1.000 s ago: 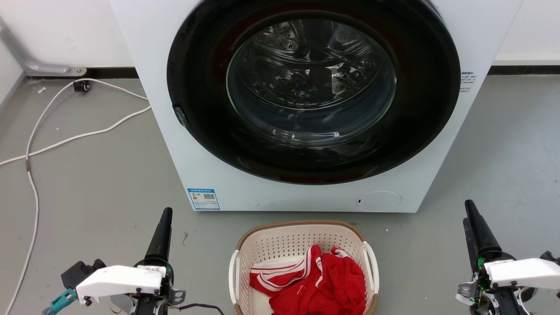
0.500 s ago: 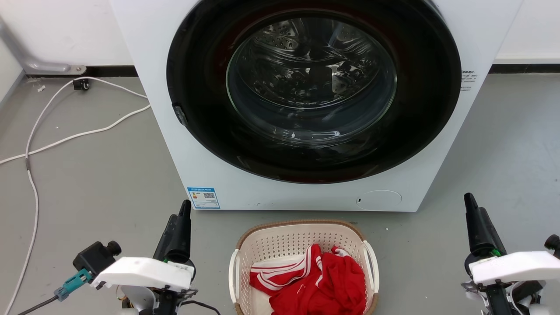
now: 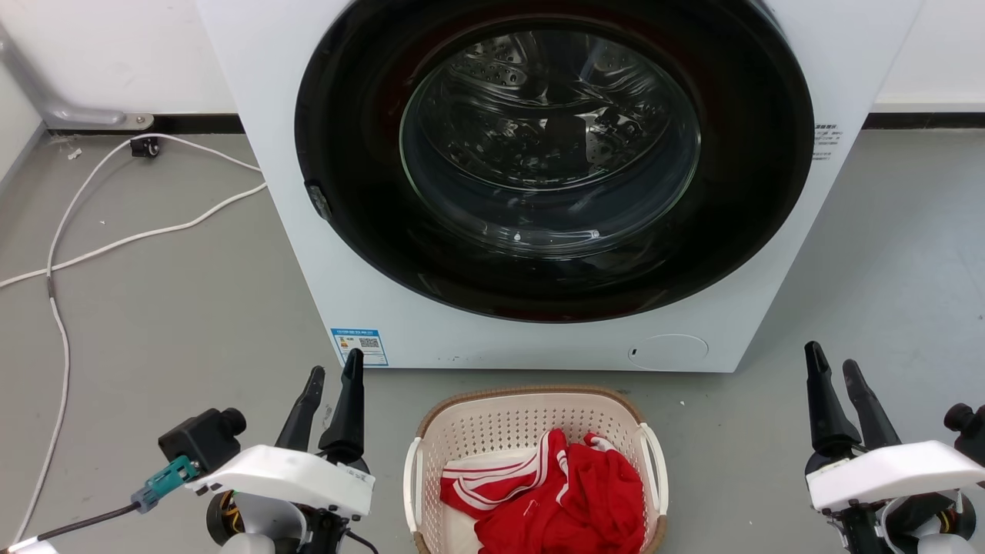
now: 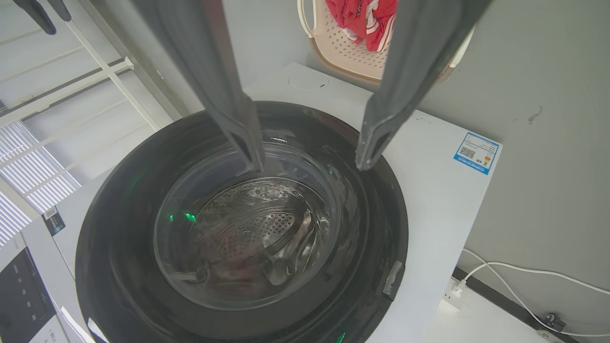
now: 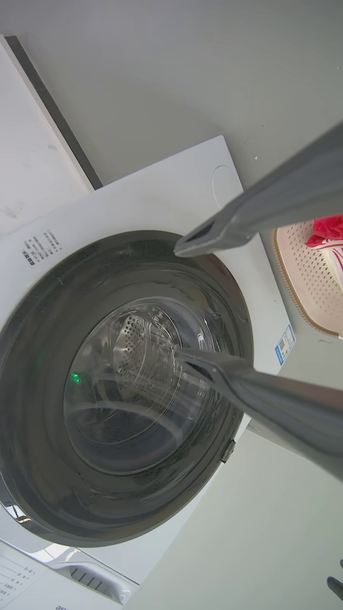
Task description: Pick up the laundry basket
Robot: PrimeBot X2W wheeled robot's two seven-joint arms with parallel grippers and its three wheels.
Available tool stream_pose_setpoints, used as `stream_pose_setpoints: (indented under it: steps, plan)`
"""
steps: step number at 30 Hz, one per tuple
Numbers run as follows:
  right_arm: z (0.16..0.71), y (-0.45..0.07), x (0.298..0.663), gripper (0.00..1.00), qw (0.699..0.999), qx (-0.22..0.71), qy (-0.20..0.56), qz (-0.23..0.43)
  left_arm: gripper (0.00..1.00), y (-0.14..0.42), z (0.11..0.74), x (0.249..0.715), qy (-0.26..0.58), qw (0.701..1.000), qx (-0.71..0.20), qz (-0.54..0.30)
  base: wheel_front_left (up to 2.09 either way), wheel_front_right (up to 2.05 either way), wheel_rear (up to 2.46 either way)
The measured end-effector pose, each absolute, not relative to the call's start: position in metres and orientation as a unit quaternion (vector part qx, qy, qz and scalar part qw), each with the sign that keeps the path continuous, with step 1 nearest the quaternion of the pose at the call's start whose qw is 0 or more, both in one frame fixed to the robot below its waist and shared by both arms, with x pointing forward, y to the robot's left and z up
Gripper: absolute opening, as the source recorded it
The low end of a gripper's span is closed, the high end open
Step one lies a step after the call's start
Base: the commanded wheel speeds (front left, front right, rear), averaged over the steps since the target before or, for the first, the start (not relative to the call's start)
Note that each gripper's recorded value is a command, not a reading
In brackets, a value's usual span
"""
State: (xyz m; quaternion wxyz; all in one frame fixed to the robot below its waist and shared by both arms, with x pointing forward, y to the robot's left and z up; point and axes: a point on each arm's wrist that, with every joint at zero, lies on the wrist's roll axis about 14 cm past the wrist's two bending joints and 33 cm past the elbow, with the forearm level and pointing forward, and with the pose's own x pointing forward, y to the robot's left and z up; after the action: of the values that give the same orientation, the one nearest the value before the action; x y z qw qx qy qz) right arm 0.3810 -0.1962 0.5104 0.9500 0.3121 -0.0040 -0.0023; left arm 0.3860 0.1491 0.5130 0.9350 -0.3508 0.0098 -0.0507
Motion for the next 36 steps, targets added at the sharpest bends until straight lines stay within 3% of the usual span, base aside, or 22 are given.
stream_pose_setpoints:
  steps: [17, 36]
  plan:
    - [0.515, -0.188, 0.380, 1.00, 0.979, 0.204, 0.000, 0.016, 1.00, 0.137, 0.513, 0.383, 0.001, 0.970, -0.233, -0.073, 0.00, 0.00, 0.00]
    - [0.515, -0.185, 0.376, 1.00, 0.993, 0.117, 0.005, 0.025, 1.00, 0.129, 0.516, 0.382, -0.018, 0.988, -0.130, -0.085, 0.00, 0.00, 0.00]
